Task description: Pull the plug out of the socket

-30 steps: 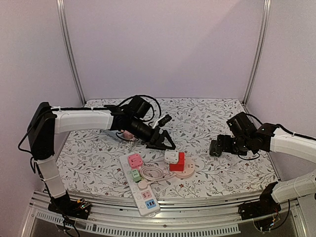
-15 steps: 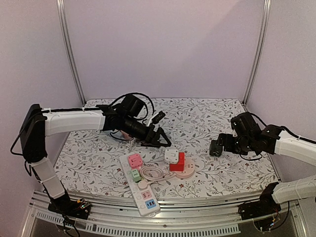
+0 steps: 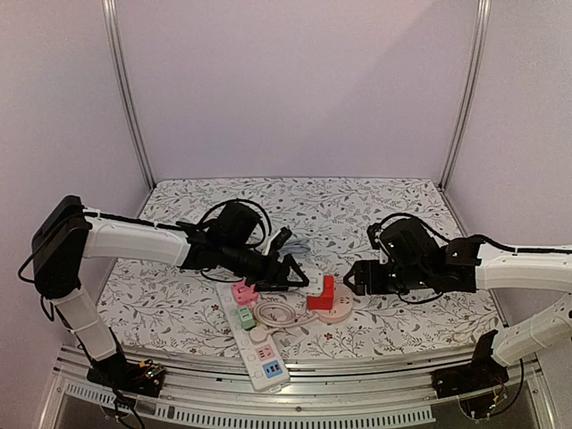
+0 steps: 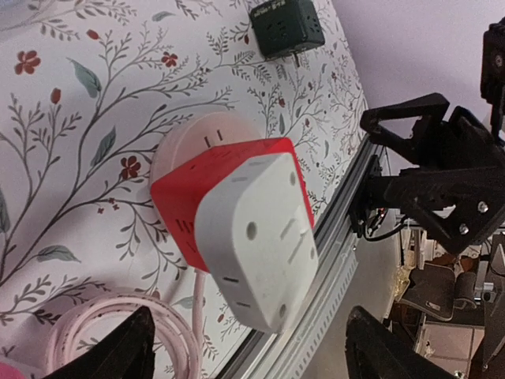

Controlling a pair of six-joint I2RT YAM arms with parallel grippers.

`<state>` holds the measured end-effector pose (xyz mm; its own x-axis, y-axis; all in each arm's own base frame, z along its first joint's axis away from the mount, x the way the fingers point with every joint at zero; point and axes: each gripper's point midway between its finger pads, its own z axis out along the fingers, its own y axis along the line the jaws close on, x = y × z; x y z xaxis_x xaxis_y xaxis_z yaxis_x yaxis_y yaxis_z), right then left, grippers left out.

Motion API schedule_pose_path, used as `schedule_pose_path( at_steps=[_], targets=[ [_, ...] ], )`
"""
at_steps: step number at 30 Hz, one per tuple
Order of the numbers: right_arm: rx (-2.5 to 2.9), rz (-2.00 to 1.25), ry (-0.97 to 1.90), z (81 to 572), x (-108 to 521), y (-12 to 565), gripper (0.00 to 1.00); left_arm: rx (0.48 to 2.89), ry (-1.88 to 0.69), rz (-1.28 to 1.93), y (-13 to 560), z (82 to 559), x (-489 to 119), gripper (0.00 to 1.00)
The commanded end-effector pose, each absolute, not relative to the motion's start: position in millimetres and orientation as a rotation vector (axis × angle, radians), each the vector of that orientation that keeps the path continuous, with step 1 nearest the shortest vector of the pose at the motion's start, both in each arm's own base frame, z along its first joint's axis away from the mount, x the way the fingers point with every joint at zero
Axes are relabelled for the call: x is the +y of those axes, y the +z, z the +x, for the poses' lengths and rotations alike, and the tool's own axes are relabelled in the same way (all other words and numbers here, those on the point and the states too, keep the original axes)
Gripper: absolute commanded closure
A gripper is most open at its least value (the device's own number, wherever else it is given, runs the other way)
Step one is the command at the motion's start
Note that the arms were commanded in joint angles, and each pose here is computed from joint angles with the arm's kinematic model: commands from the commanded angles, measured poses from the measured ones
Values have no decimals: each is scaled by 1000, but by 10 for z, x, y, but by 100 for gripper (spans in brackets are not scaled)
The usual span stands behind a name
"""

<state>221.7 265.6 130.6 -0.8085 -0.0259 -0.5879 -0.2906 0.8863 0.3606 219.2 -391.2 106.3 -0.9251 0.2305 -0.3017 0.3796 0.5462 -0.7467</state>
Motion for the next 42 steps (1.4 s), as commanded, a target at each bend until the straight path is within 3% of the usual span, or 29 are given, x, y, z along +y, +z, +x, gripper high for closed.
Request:
schedule_pose_path(
  at_steps=[1, 23, 42],
  targets=[
    [2451, -231, 706, 2202, 2989, 1309, 28, 2452, -1422, 469, 1356, 2241, -4098, 18],
    [2510, -117, 680, 2369, 3203, 905, 48, 2471, -1363, 445, 1247, 2167, -4085, 21],
    [2600, -85, 587, 2316, 3115, 584, 73, 2457, -1418, 513, 1367, 1953, -4260, 20]
  ],
)
